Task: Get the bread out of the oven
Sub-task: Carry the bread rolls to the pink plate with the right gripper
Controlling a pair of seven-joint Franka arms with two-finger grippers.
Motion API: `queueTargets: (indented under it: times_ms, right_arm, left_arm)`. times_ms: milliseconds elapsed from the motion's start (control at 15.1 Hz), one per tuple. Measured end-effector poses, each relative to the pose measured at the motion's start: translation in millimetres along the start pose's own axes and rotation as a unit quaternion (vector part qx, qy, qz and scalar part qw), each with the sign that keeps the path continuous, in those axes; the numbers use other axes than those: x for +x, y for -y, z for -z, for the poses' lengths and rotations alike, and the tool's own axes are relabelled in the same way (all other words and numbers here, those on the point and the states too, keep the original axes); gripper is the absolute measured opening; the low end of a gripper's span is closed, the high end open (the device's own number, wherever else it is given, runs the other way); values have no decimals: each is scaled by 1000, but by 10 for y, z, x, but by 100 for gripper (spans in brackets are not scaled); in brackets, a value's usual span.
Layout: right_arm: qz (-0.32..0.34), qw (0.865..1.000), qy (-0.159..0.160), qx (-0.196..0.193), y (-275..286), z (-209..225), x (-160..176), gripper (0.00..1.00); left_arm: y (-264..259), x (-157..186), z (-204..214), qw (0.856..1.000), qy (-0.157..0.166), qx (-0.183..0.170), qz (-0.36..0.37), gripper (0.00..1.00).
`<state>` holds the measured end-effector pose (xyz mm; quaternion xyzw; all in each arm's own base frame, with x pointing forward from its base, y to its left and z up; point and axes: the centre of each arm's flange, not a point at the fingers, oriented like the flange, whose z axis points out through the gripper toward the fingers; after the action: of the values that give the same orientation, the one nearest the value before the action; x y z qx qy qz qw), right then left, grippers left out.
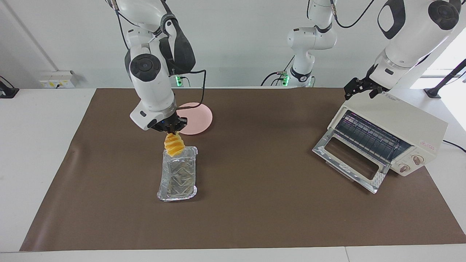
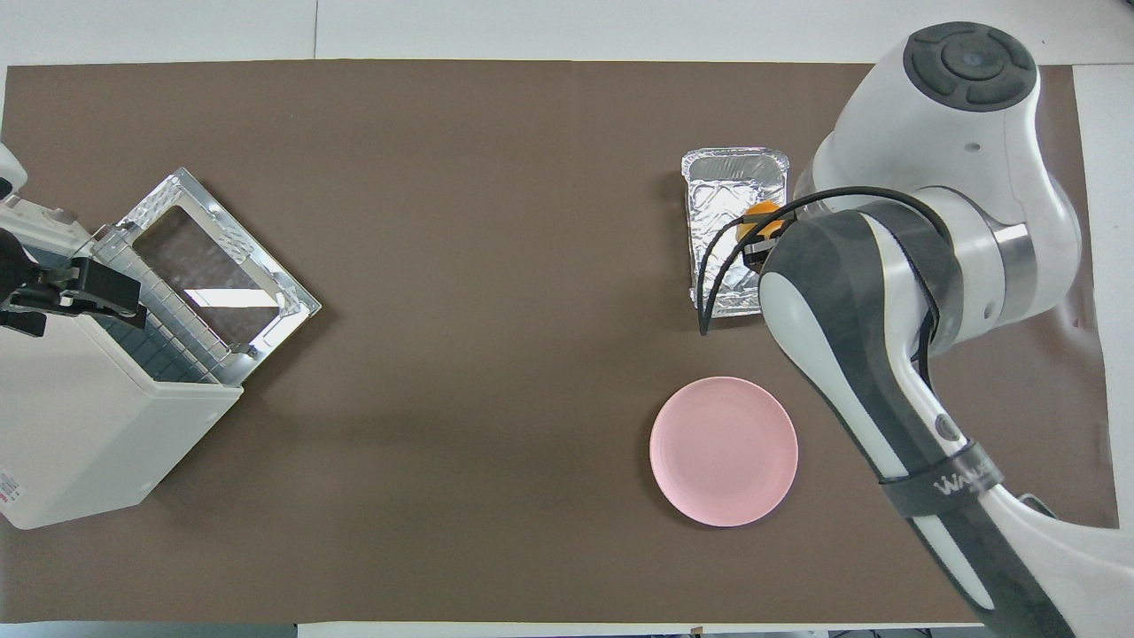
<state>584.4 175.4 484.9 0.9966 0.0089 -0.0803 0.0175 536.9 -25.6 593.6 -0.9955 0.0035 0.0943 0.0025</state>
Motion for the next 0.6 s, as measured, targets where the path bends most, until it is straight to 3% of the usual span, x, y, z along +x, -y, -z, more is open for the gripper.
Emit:
queueTargets:
  times_ms: [266,598]
  right_arm:
    - [-17,1000,10,-4,426,-329,-494,11]
    - [-31,999,-16,4,543,-1159,-1204,11]
  left_arm:
    - [0,0,0,1000,0,0,0,100]
    - [0,0,0,1000,0,0,0,100]
